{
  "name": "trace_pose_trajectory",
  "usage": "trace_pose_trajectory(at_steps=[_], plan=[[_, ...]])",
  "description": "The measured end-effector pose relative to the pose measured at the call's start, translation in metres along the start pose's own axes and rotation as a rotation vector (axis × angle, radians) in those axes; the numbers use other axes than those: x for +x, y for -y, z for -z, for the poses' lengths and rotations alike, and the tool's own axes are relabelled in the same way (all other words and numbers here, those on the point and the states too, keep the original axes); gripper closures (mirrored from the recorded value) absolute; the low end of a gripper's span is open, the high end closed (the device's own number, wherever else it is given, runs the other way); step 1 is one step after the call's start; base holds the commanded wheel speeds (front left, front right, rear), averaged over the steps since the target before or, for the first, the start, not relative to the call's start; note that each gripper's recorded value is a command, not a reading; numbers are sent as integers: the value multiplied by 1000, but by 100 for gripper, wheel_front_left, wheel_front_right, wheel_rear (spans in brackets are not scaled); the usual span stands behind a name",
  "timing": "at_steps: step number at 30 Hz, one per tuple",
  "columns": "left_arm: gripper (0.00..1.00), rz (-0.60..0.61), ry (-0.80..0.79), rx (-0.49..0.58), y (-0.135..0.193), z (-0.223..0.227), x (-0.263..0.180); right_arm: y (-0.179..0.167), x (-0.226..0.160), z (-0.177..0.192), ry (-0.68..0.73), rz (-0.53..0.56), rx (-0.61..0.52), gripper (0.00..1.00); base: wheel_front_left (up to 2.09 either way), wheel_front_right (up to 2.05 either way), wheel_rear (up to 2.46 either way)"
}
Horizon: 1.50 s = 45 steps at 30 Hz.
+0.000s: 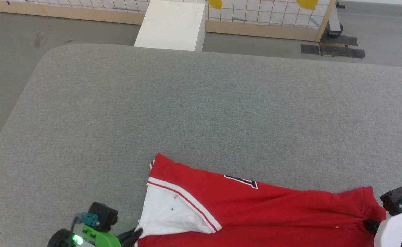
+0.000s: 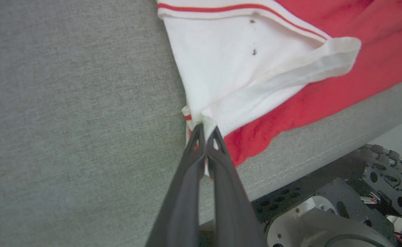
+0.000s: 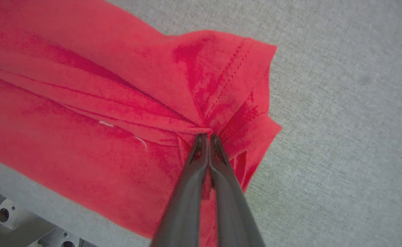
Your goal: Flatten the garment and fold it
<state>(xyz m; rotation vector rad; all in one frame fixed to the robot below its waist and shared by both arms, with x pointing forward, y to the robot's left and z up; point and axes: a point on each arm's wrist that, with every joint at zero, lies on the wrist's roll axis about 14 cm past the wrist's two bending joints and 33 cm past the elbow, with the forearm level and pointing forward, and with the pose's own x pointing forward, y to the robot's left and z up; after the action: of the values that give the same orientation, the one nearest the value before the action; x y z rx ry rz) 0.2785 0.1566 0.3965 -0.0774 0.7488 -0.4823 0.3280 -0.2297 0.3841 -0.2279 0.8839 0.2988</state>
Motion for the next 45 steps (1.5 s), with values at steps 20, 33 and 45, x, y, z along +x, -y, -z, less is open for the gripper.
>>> trace_pose_trajectory(at_steps=[20,33,45], plan=[[0,-139,561,4,-17,-91,-19,3,-51,-65,280,32,146,0,0,0,0],[0,-446,1066,-54,-31,-154,-114,3,-45,-14,269,185,472,0,0,0,0],[0,-506,1052,8,-30,-138,-120,-1,-13,37,102,210,553,0,0,0,0]])
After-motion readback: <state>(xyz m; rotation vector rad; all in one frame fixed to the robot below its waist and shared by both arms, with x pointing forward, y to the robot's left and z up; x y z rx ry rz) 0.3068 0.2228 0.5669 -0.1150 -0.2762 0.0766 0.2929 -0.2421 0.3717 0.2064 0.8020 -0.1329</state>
